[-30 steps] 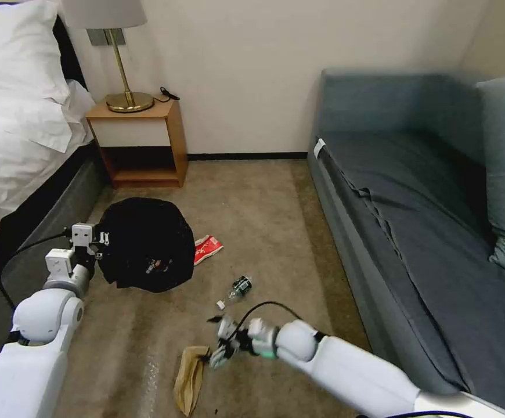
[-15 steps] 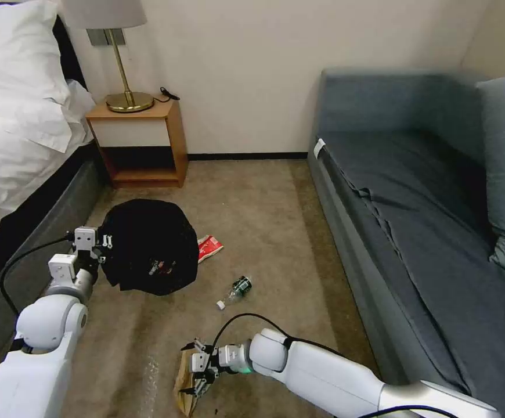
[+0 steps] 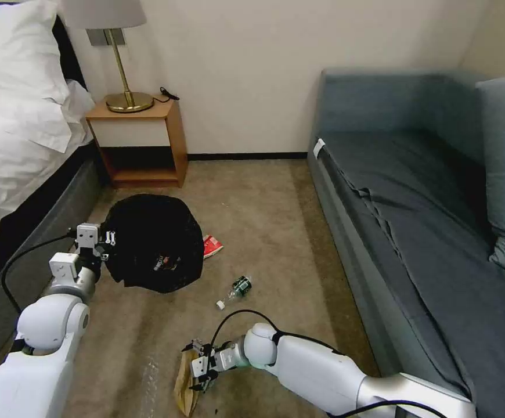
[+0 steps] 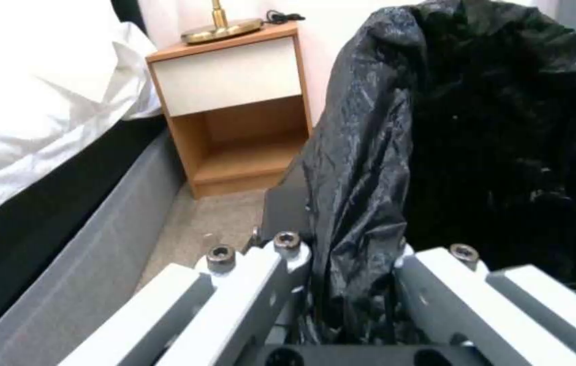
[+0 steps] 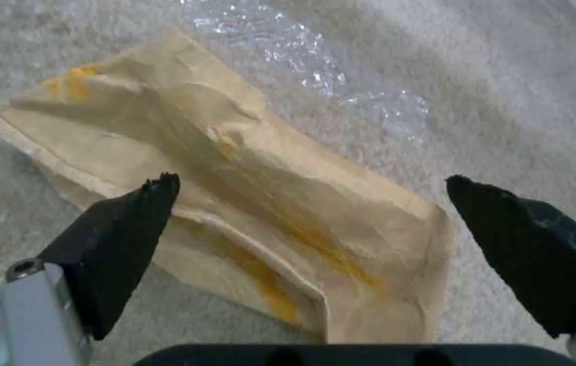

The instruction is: Pick up the trash bin, then pick up the garbage on the floor and place it into the trash bin.

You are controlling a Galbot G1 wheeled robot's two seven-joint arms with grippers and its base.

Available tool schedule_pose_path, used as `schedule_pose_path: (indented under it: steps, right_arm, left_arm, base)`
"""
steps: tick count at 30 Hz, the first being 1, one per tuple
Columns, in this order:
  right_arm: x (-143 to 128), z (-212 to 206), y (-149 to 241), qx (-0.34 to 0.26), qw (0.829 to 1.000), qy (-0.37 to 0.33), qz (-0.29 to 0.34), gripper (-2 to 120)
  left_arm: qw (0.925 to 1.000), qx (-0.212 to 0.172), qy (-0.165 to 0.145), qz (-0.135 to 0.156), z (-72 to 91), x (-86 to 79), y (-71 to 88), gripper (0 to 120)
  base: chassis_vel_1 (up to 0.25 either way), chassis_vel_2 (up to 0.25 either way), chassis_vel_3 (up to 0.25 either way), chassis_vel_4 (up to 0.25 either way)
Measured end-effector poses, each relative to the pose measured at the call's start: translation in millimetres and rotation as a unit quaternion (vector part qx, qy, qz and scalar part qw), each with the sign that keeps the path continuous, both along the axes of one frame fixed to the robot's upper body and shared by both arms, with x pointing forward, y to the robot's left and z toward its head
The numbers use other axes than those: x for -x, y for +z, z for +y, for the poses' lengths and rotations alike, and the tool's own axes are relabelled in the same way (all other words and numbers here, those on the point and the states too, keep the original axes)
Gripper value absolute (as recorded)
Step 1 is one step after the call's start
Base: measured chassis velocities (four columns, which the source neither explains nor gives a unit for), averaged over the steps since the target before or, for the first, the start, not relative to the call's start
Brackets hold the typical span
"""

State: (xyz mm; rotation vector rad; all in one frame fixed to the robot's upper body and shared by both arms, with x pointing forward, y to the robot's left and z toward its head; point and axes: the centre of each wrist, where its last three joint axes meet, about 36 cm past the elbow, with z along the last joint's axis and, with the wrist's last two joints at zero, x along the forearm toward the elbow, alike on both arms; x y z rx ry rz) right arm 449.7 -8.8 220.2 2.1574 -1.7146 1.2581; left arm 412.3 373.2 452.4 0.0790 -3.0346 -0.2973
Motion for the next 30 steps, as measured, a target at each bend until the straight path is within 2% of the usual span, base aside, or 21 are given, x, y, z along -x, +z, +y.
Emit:
schedule_pose_path:
  steps: [18,20,21,22,23,26,27,29,30]
  right_arm:
    - [1,16,-13,-0.002,1.0,0.027,0.005,98]
    - [1,19,-15,-0.003,1.0,0.026,0.01,89]
    - [1,19,-15,-0.003,1.0,0.026,0.01,89]
    - [-1,20,-15,-0.003,1.0,0.027,0.011,82]
    - [-1,20,-15,-0.003,1.0,0.027,0.011,82]
    - [-4,19,-13,-0.004,1.0,0.025,0.012,65]
    - [-4,19,-13,-0.004,1.0,0.025,0.012,65]
    - [-5,18,-12,-0.005,1.0,0.025,0.012,55]
    - [-5,18,-12,-0.005,1.0,0.025,0.012,55]
  left_arm:
    - [1.0,0.007,-0.003,-0.003,-1.9,3.7,1.7,4]
    - [0.9999,0.009,-0.002,-0.004,-0.5,7.3,2.8,4]
    - [0.9999,0.009,-0.002,-0.004,-0.5,7.3,2.8,4]
    - [0.9999,0.01,0.0,-0.005,0.8,9.0,3.3,4]
    - [0.9999,0.01,0.0,-0.005,0.8,9.0,3.3,4]
    - [0.9999,0.01,0.003,-0.005,2.8,12.5,4.1,4]
    - [0.9999,0.01,0.003,-0.005,2.8,12.5,4.1,4]
    - [0.9999,0.011,0.002,-0.005,2.2,14.0,3.8,4]
    - [0.9999,0.011,0.002,-0.005,2.2,14.0,3.8,4]
  base:
    - [0.0,0.0,0.0,0.0]
    - [0.0,0.0,0.0,0.0]
    - [0.0,0.0,0.0,0.0]
    - [0.0,0.0,0.0,0.0]
    - [0.0,0.0,0.0,0.0]
    - [0.0,0.0,0.0,0.0]
    - [0.0,0.0,0.0,0.0]
    - [0.0,0.0,0.0,0.0]
    - [0.0,0.0,0.0,0.0]
